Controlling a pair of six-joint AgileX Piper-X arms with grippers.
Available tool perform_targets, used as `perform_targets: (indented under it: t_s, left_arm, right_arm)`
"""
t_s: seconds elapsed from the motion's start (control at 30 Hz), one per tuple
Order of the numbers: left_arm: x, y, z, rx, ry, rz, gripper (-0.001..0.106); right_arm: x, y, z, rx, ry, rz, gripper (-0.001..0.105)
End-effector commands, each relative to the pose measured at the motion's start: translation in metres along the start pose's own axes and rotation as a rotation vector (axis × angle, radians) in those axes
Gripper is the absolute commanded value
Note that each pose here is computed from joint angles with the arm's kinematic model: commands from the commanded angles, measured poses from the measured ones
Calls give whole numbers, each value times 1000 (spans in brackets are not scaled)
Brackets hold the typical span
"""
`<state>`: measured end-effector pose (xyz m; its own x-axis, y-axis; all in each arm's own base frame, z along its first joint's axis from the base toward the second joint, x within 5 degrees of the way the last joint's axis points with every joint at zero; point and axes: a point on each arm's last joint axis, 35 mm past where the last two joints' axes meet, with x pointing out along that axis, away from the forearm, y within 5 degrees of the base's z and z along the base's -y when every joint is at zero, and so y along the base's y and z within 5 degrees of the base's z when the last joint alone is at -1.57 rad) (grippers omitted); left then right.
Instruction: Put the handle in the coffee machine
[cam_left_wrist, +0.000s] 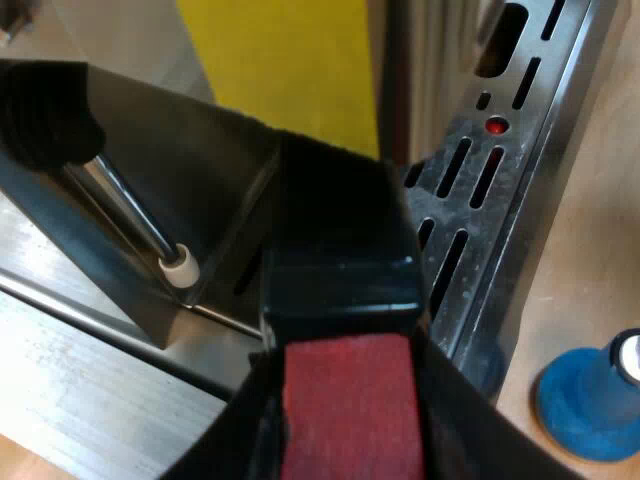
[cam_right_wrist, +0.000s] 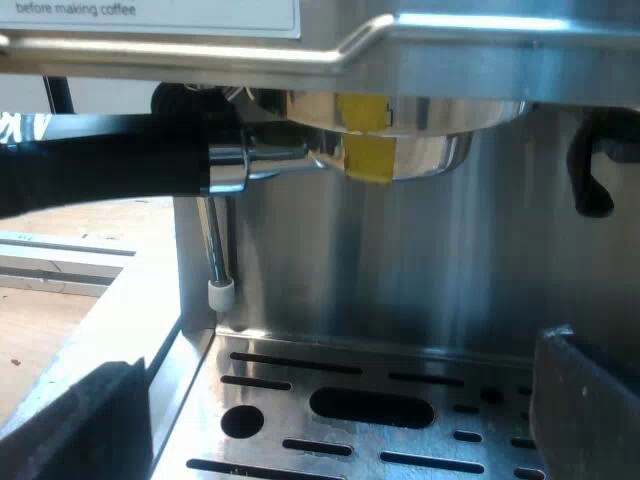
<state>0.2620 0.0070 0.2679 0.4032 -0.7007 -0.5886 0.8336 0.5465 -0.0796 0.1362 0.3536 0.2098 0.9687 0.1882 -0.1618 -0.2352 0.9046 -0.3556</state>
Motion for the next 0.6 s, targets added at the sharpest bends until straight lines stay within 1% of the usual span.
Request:
perform_targets:
  t_s: [0.03,0.2,0.23,0.27,0.33,0.37,0.43,0.5,0.57,0.6]
  left_arm:
    - [-7,-10,9,69,-137,-87,0]
    - [-7,-8,12,96,-150,-71,0]
    - [-7,-8,12,100,-152,-69,0]
    - [-7,-8,12,101,-152,-69,0]
    - [-7,-8,12,100,-152,-69,0]
    - [-7,-8,12,100,-152,-69,0]
    - [-7,-8,12,100,-152,-69,0]
    - [-7,-8,12,100,-152,-69,0]
    - [-7,-8,12,100,-152,-69,0]
    - [-7,-7,12,102,-153,-68,0]
  right_arm:
    - [5,-1,-3,-19,10,-18,78]
    - [23,-3,-17,-48,44,-41,78]
    - [28,-4,-21,-61,52,-46,75]
    - [32,-4,-23,-65,60,-48,69]
    - [38,-5,-27,-68,69,-28,56]
    - [43,-6,-29,-64,73,-2,49]
    - [50,-8,-33,-57,80,25,44]
    - [56,-9,-36,-41,77,22,45]
    - [64,-9,-40,-3,57,3,45]
    - [67,-8,-42,3,52,0,45]
